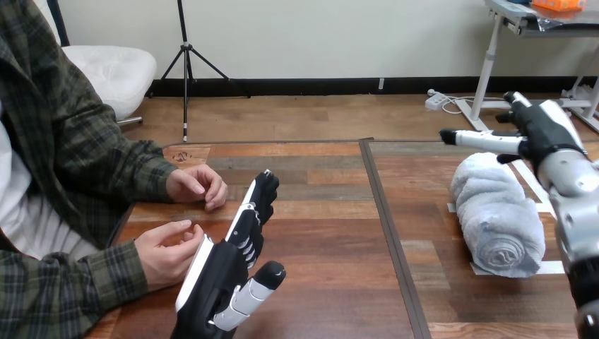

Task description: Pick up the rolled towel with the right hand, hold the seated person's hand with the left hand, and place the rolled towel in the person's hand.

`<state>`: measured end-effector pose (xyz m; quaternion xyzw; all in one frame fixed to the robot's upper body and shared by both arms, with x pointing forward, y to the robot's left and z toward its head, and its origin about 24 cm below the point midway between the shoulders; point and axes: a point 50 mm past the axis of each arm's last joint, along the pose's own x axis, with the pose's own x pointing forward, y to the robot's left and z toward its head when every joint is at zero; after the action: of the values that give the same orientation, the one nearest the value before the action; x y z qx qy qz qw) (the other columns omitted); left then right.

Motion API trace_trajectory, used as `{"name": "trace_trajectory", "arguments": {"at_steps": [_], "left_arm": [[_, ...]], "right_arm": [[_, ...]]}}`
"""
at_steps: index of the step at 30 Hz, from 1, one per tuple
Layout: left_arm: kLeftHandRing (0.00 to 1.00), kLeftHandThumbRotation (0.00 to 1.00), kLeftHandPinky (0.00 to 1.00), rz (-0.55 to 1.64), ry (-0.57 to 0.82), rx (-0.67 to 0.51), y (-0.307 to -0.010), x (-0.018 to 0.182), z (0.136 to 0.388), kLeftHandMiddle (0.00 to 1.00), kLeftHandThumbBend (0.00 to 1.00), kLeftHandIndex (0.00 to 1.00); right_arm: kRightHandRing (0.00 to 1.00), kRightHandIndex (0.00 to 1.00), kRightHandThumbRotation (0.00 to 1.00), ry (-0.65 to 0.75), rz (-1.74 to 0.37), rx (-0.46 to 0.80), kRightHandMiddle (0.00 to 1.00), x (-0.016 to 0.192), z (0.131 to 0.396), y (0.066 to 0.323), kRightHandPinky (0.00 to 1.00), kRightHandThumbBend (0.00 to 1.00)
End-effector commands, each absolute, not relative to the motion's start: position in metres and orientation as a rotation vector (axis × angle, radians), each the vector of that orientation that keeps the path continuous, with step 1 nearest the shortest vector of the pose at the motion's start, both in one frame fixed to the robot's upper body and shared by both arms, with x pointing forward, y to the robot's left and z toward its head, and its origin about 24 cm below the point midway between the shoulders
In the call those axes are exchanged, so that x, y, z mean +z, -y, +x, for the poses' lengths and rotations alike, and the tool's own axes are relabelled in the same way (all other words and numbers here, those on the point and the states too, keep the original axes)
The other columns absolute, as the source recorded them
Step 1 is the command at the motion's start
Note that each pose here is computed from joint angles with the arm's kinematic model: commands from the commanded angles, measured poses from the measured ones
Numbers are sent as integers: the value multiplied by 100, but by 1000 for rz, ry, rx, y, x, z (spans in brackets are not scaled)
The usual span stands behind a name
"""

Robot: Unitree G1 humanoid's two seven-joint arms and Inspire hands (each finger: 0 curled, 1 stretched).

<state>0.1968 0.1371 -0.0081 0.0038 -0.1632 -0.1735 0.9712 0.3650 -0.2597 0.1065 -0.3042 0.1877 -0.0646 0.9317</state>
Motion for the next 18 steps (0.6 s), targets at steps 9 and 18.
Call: {"name": "trace_trajectory", "arguments": {"at_steps": [9,18], "left_arm": [[100,84,100,-19,503,-375,-118,22,203,100,100,100],[100,85,100,-24,507,-348,-120,24,195,100,100,100]], "right_arm": [[100,100,49,-452,-921,-167,100,196,410,261,92,99],[98,100,64,-558,-1004,-24,100,189,410,256,85,86]]}}
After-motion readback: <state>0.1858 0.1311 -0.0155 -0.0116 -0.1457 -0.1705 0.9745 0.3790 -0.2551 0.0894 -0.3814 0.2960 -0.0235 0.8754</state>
